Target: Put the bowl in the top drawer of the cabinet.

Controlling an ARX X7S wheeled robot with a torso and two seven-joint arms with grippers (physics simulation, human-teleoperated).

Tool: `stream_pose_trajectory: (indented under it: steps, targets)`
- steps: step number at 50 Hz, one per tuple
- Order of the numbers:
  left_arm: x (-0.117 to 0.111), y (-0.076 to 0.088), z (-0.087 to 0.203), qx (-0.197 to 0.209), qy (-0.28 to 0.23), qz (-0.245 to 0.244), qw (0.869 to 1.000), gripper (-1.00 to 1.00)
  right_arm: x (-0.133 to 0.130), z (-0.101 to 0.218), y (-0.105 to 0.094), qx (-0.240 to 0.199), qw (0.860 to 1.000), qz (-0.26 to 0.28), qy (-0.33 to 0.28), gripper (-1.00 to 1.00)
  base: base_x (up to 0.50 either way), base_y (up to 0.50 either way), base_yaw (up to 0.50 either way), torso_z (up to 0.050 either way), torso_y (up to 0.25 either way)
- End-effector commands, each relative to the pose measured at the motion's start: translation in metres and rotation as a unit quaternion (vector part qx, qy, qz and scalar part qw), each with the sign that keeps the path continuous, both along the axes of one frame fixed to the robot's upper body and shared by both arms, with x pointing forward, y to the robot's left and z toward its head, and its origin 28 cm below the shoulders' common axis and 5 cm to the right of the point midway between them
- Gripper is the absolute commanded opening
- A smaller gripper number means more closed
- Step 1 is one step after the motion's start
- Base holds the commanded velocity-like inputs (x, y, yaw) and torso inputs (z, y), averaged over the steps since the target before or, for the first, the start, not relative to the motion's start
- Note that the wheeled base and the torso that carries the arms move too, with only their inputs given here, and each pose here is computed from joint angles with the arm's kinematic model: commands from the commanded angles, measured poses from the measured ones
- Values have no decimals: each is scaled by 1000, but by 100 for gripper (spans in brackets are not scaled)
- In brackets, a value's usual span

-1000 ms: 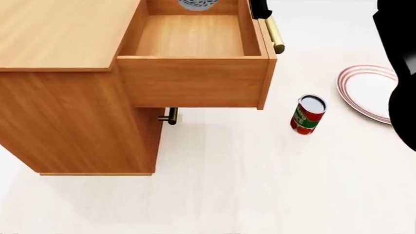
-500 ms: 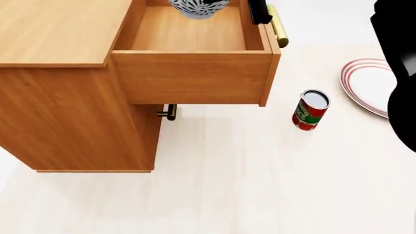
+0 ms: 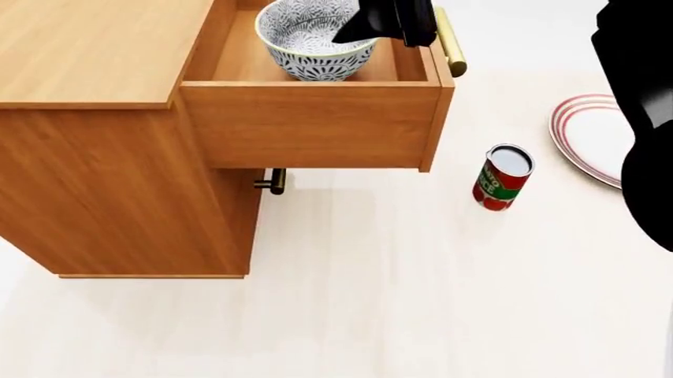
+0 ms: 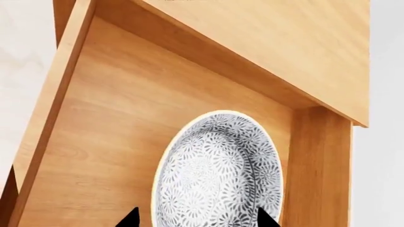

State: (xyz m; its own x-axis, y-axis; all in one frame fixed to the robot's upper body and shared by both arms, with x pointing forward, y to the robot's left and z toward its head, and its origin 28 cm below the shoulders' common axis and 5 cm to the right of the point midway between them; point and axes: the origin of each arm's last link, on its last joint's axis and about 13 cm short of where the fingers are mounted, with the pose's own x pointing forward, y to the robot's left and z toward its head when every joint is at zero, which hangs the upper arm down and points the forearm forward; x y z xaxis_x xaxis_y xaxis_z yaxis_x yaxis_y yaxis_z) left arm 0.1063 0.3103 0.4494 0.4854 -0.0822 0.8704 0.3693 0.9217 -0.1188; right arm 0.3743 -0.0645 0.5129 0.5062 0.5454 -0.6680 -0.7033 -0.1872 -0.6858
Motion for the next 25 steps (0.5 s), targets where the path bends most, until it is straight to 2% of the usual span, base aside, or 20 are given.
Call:
stream_pose_trajectory:
  steps: [1, 13, 22, 25]
  targets:
    - [0, 0, 0, -1, -1, 0, 1000, 100, 0, 0, 0, 2, 1000, 0, 4, 100, 0, 0, 0, 0, 0]
    - [0, -1, 2, 1, -1, -2, 1000, 100, -10, 15, -3, 19, 1000, 5, -2, 100, 0, 0, 0, 0, 0]
    - [2, -1, 1, -1, -2, -3, 1000, 100, -28, 42, -8, 77, 995, 45, -54, 100, 0, 0, 0, 0, 0]
    - [5, -1, 0, -2, -1, -5, 1000, 100, -29, 45, -12, 82, 992, 46, -85, 100, 0, 0, 0, 0, 0]
